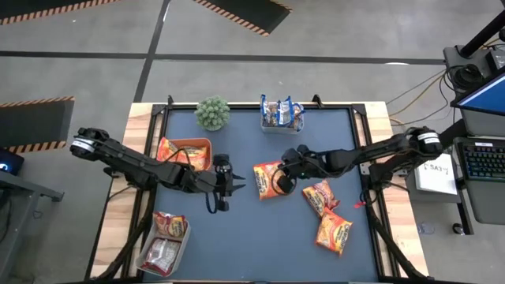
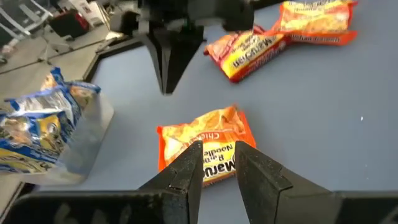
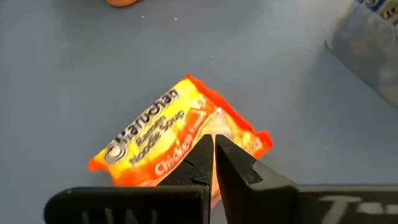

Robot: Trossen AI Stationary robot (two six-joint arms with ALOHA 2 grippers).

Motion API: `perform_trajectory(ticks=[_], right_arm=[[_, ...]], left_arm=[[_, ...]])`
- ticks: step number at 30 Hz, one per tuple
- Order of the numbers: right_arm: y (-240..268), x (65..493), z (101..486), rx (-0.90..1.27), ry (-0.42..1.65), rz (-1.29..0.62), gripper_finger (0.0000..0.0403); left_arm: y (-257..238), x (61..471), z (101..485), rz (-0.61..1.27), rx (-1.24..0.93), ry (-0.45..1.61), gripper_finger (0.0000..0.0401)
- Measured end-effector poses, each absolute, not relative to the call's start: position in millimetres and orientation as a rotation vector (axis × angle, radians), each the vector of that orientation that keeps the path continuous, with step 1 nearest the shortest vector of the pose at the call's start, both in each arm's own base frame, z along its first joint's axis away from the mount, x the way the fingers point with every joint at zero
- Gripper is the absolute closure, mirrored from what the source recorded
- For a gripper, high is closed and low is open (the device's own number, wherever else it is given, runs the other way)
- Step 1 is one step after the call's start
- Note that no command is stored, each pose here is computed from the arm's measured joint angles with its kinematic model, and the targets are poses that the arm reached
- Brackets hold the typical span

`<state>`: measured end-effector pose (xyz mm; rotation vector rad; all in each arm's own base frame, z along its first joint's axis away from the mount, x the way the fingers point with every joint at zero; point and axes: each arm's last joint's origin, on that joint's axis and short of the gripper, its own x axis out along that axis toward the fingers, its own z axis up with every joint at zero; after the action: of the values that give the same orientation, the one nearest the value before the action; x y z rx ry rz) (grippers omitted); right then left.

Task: Sort Maruchan noodles
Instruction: Put the orange noodle pack into the orange bin

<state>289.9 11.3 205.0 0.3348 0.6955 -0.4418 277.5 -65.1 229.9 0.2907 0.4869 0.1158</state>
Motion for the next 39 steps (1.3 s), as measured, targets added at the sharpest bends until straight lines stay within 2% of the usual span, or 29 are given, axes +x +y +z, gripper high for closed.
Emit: perform_trajectory(ticks=[13,23,28,39], right_arm=[[8,264,169,0.490,0.687,-0.515,0.0394],[3,263,168,0.648,0.668,-0.555,0.0383],[-3,263,168,0.706,0.671,-0.550,0.0336],[-6,266,167,0.800,0.642,-0.507,0.0183]], left_arm=[[-53,320,172,0.042,0.291,0.528,0.0325],[-34,341,129,0.078,0.259,0.537,0.0325],[-30,344,120,0.089,0.258,0.535,0.0325],[-26,344,106,0.095,0.262,0.596,0.0325]])
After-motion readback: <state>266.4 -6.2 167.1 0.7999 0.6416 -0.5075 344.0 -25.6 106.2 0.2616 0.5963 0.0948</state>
